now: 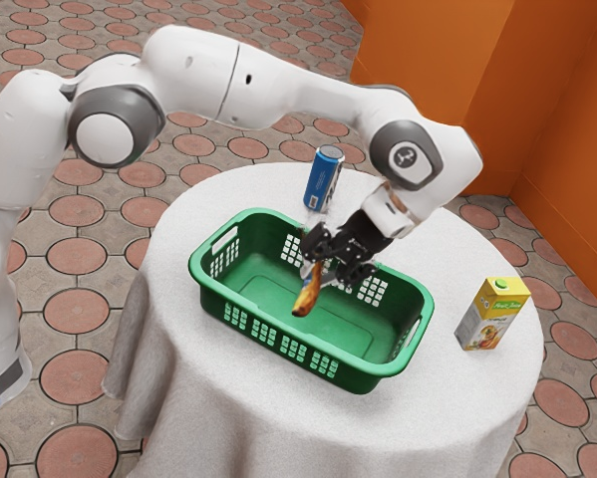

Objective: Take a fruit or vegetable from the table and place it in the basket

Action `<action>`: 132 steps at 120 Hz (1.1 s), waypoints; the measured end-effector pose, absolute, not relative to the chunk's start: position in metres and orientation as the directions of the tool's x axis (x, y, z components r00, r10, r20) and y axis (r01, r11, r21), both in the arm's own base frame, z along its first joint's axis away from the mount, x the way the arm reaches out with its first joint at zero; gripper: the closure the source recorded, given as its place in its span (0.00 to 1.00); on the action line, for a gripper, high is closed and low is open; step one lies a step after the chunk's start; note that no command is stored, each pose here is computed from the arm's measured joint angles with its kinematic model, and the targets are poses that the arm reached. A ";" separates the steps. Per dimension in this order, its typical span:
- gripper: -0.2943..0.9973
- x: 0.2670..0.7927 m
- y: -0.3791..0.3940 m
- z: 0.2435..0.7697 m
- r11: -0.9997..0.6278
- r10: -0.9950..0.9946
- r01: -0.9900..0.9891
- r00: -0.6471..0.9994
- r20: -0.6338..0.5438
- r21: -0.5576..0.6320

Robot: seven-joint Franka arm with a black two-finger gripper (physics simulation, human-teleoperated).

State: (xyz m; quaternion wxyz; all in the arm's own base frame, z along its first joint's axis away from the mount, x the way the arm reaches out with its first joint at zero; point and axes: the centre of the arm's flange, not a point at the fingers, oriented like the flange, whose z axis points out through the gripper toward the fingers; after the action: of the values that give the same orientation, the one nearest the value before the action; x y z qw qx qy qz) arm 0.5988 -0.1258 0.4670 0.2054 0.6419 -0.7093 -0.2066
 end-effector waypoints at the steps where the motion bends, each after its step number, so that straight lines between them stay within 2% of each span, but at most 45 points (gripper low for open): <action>1: 0.63 0.599 -0.126 0.466 0.089 -0.996 -0.825 -0.091 0.025 0.559; 44: 0.61 0.605 -0.125 0.421 0.050 -0.998 -0.809 -0.057 0.006 0.586; 59: 0.42 0.605 -0.127 0.420 0.051 -0.998 -0.808 -0.060 0.005 0.587; 72: 0.33 0.606 -0.126 0.428 0.050 -0.998 -0.817 -0.058 0.003 0.574; 94: 0.27 0.598 -0.122 0.562 0.046 -0.997 -0.918 -0.066 -0.037 0.393; 111: 0.25 0.535 -0.142 0.694 0.082 -0.985 -0.971 -0.114 -0.130 0.224; 121: 0.25 0.520 -0.102 0.716 -0.019 -0.976 -0.975 -0.030 -0.215 0.220; 132: 0.25 0.529 -0.056 0.705 -0.133 -0.962 -0.956 0.060 -0.267 0.263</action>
State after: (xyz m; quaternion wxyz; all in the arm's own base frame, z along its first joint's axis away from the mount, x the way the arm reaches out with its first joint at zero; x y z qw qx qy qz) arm 0.5290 -0.0556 0.7050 0.0079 0.7281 -0.6584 -0.1908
